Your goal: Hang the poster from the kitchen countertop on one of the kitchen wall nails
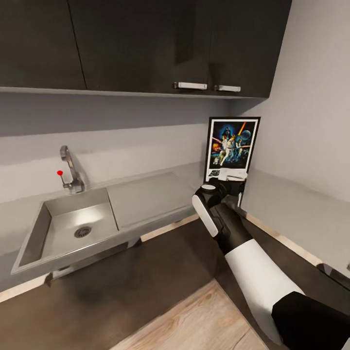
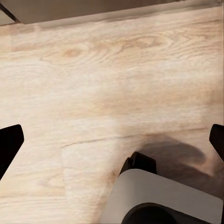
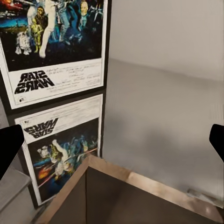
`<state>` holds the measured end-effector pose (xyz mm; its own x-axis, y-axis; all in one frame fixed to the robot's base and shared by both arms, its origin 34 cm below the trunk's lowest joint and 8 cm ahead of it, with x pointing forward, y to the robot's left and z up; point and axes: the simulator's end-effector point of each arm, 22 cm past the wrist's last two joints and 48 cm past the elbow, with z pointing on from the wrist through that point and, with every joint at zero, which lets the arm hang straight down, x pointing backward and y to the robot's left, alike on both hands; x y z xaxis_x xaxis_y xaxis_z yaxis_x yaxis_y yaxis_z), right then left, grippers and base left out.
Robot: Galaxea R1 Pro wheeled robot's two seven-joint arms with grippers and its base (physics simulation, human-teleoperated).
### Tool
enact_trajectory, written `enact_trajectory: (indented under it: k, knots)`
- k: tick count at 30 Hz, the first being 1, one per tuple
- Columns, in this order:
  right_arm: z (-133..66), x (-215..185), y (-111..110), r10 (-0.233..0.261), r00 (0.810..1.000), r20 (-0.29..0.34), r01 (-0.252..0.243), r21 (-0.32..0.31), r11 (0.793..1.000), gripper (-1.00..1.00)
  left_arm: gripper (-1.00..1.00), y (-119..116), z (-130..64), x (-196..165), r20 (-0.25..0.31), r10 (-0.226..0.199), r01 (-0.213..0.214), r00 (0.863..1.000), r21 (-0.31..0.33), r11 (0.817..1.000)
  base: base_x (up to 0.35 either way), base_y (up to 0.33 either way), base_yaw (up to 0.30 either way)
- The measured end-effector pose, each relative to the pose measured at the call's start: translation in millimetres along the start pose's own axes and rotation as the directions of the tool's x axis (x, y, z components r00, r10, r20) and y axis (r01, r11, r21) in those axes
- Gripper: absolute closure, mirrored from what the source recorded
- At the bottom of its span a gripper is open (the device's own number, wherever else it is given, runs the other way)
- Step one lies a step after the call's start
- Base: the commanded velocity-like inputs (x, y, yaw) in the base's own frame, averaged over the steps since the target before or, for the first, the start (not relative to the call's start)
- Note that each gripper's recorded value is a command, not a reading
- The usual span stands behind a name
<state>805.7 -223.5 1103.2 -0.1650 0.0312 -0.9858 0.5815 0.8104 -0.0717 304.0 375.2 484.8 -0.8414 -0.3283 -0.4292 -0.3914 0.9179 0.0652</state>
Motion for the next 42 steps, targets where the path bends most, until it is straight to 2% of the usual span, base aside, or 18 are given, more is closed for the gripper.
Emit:
enact_trajectory:
  k: [14,26,42]
  knots:
    - [-0.4,-0.3,0.5,0.001,1.000,0.001,-0.001,-0.002,1.000,-1.00,-1.00,0.8,0.1,0.9,-0.002,-0.001,0.001,1.000,-0.002,1.000,0.150,0.042,0.000]
    - [-0.7,0.0,1.9,0.000,1.000,0.002,0.000,-0.006,1.000,-1.00,-1.00,0.8,0.2,0.9,-0.002,-0.001,0.001,1.000,-0.002,1.000,0.020,0.009,0.000]
    - [-1.1,6.1,6.5,0.019,0.999,-0.030,-0.019,-0.028,0.999,-1.00,-1.00,0.8,0.2,1.2,-0.004,-0.001,0.001,1.000,-0.002,1.000,0.041,0.000,0.000]
